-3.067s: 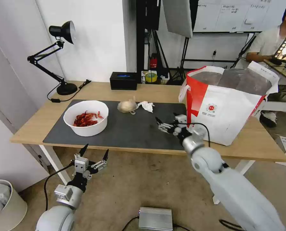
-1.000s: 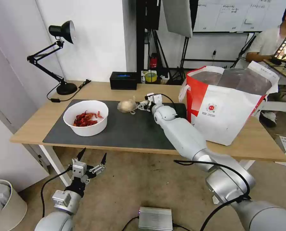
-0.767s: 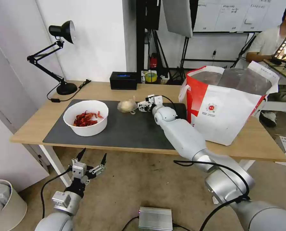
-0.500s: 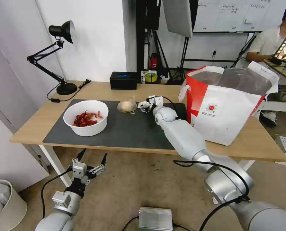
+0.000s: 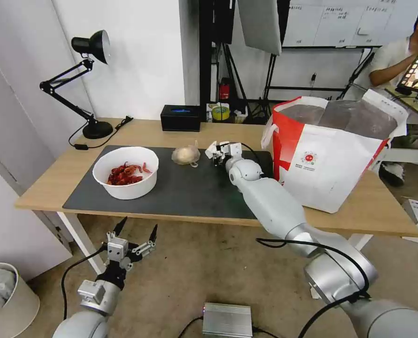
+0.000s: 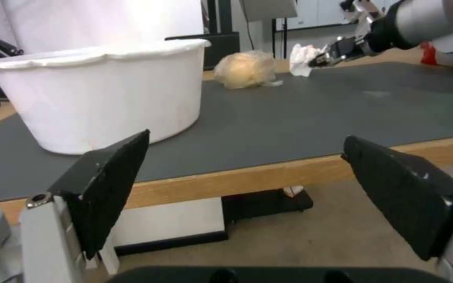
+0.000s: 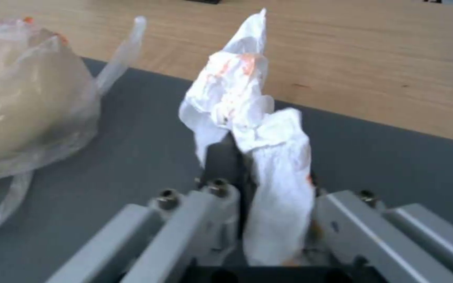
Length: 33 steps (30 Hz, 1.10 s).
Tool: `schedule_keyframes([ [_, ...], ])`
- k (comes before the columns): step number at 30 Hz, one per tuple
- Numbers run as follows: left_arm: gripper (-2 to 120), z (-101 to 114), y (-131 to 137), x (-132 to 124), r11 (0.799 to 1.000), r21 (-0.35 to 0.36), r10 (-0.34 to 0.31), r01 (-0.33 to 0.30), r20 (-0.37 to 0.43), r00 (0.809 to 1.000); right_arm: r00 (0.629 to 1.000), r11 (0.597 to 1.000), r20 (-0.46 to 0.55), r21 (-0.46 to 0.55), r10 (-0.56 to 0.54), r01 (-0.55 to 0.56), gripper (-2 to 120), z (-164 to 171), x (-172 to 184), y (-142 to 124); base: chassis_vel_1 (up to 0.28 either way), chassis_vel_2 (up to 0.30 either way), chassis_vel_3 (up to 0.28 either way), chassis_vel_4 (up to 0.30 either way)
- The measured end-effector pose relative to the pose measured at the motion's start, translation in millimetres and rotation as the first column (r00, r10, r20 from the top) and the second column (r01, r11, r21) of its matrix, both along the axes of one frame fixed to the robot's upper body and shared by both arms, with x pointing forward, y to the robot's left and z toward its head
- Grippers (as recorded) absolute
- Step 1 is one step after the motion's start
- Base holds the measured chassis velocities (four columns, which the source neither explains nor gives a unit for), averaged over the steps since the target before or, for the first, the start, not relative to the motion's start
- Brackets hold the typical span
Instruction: Pick up the trash from the table and place it into the takeout bag.
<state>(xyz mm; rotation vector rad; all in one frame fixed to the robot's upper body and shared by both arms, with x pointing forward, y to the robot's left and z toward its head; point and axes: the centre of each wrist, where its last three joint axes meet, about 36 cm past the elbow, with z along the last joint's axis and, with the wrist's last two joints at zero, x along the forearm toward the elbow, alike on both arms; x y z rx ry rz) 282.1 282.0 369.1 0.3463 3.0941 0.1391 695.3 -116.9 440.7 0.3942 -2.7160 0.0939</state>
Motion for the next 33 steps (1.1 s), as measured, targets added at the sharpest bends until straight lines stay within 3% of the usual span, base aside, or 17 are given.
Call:
schedule_keyframes([
  [3,100,0,-1,0,1.000,0.000,0.000,0.000,-0.001,1.000,1.000,1.000,0.007,0.009,-0.001,0.001,0,0,-5,-5,0.000,0.000,0.000,0.000],
  [17,100,3,-3,-4,1.000,-0.004,0.000,0.000,0.005,1.000,0.996,0.995,0.087,0.091,0.025,-0.033,0,32,-60,-30,0.000,0.000,0.000,0.000],
  [24,100,4,-5,-7,1.000,-0.006,0.001,-0.001,0.005,1.000,0.984,0.989,0.169,0.126,0.054,-0.076,0,75,-107,-39,0.000,0.000,0.000,0.000],
  [26,100,5,-6,-9,1.000,-0.007,0.002,-0.002,0.006,1.000,0.968,0.987,0.244,0.140,0.048,-0.084,0,110,-136,-54,0.000,0.000,0.000,0.000],
  [31,100,5,-9,-12,1.000,-0.011,0.001,-0.001,0.004,1.000,0.940,0.991,0.341,0.115,0.021,-0.063,0,143,-162,-79,0.000,0.000,0.000,0.000],
  [33,100,5,-11,-15,1.000,-0.010,0.000,0.000,0.002,1.000,0.923,0.995,0.385,0.094,-0.012,-0.027,0,158,-174,-101,0.000,0.000,0.000,0.000],
])
